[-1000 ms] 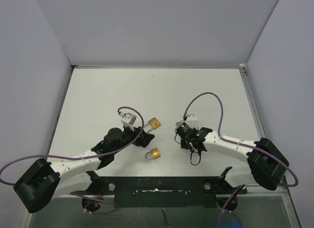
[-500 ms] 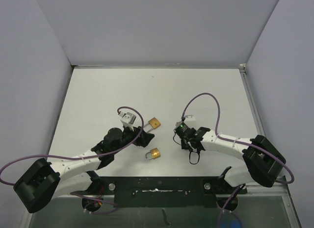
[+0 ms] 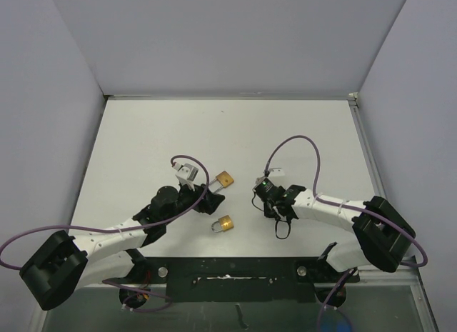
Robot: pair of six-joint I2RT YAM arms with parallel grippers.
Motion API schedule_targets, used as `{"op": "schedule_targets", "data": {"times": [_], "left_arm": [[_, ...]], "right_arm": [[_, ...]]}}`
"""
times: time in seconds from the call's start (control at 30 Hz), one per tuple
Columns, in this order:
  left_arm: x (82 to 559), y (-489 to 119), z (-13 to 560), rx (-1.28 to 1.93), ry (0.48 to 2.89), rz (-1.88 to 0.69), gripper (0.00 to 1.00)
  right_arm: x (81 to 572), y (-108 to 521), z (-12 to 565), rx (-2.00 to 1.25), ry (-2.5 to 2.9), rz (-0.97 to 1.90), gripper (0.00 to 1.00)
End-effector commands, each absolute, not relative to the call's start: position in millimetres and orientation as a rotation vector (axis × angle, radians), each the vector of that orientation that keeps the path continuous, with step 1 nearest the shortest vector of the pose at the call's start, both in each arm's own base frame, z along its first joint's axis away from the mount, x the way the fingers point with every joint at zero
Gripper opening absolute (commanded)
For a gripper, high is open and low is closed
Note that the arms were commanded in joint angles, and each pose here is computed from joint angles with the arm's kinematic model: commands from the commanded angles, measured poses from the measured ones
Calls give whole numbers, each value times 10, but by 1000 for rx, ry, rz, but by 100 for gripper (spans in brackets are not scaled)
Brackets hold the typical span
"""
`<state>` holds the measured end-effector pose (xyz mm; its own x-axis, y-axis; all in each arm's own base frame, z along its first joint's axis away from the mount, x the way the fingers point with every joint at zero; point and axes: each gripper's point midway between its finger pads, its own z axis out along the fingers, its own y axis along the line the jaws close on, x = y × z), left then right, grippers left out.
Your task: Unlock with the key
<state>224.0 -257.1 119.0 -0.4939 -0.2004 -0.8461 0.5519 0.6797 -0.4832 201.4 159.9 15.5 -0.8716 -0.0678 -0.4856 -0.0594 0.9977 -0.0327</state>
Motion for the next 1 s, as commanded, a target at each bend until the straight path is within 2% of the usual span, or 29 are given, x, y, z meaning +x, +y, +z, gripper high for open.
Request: {"op": "schedule_targets", "data": {"times": [0.0,0.07,0.2,0.5,0.8,0.97], "left_arm": [[2286,-2633,1455,270,1785,-970,73],[2285,-2634,1456,272,1785,-969,73],[2280,-2639,1448,276,1788,-972,73],[2179,-2775,1541,365,1724,-1017,73],[2039,-2993,1630,496,1595,-1008,73],[1939,-3073,1623,536,1480,-913,73]], "right_arm": [[2089,1588,211,-43,2611,-44,5],[2104,1583,236,-34,2599,-43,0],[2156,1570,381,-13,2543,-38,0],[2321,1775,1154,-1,2337,189,0],[2341,1899,1424,-28,2275,302,0],[2335,2006,1538,-53,2241,384,0]]}}
